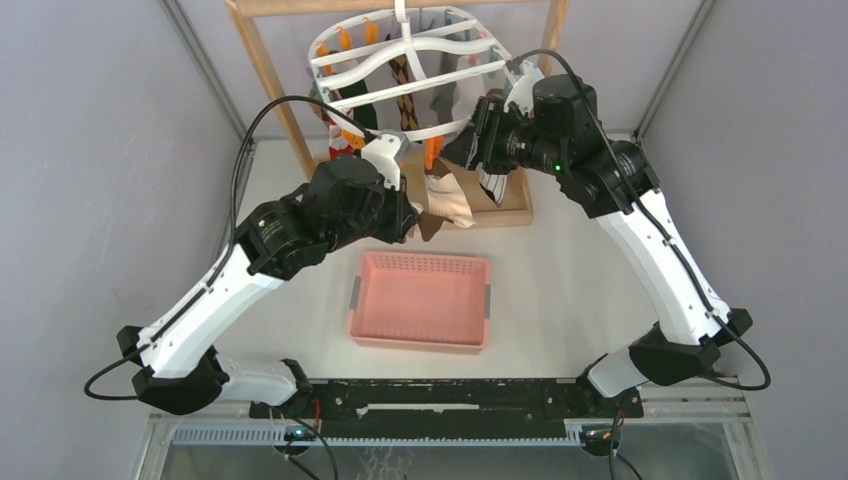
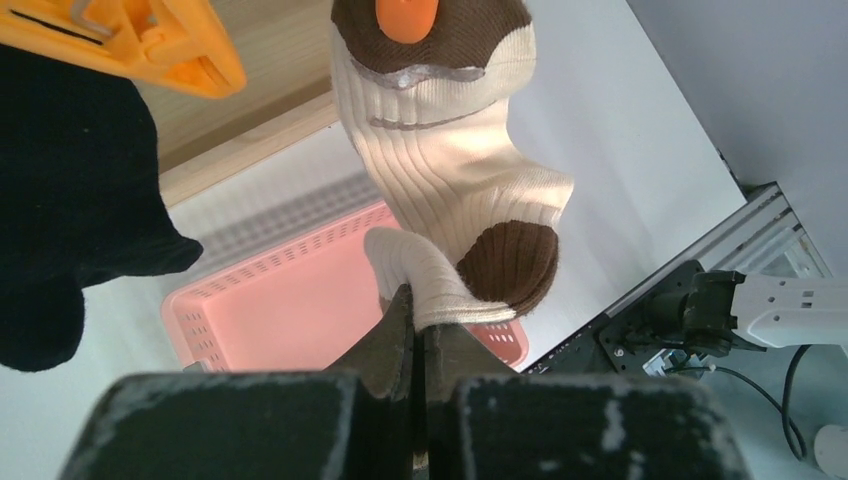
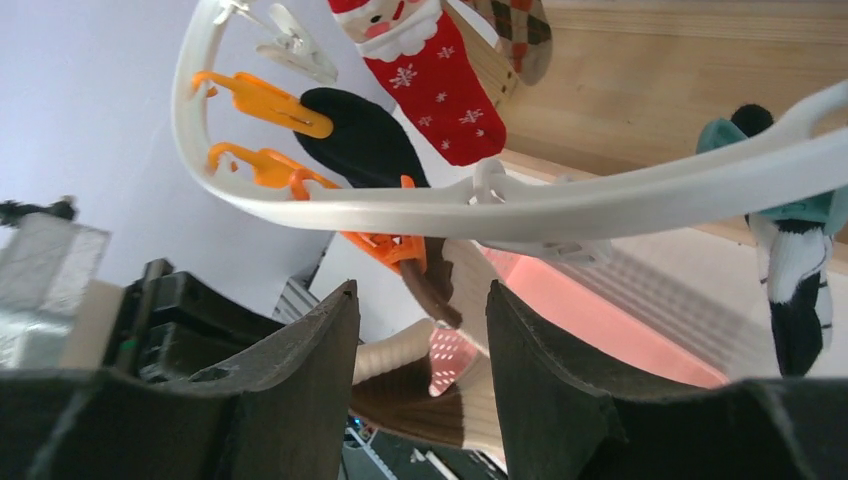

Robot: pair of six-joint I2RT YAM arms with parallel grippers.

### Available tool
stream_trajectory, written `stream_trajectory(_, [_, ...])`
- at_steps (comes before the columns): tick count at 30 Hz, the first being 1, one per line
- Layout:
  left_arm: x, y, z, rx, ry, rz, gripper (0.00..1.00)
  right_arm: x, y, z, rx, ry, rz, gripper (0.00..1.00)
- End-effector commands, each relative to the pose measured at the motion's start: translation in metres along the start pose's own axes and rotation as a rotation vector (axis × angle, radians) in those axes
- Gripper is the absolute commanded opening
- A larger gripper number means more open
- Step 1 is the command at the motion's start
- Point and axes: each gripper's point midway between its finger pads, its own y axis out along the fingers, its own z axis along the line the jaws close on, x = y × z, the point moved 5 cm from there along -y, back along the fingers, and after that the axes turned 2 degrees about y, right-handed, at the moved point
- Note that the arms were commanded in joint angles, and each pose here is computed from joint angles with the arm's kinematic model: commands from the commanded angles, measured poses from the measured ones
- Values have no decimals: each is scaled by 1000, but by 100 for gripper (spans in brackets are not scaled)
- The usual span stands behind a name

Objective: Remove the socks clipped to the hanger
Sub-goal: Remove the sock from the hanger.

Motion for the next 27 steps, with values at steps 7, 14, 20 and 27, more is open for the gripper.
stream_trajectory(7, [26, -19, -6, -55, 3, -64, 3, 18, -2, 21, 67, -106, -120, 60])
stream_trajectory(14, [28, -24, -11, -85, -7, -48, 3, 12, 3, 19, 67, -114, -150, 62])
stream_trajectory(20, [29, -31, -13, -105, -13, -36, 4, 8, 3, 18, 47, -126, -175, 62])
stream_trajectory(27, [26, -35, -14, -124, -15, -24, 4, 6, 4, 22, 55, -130, -216, 63])
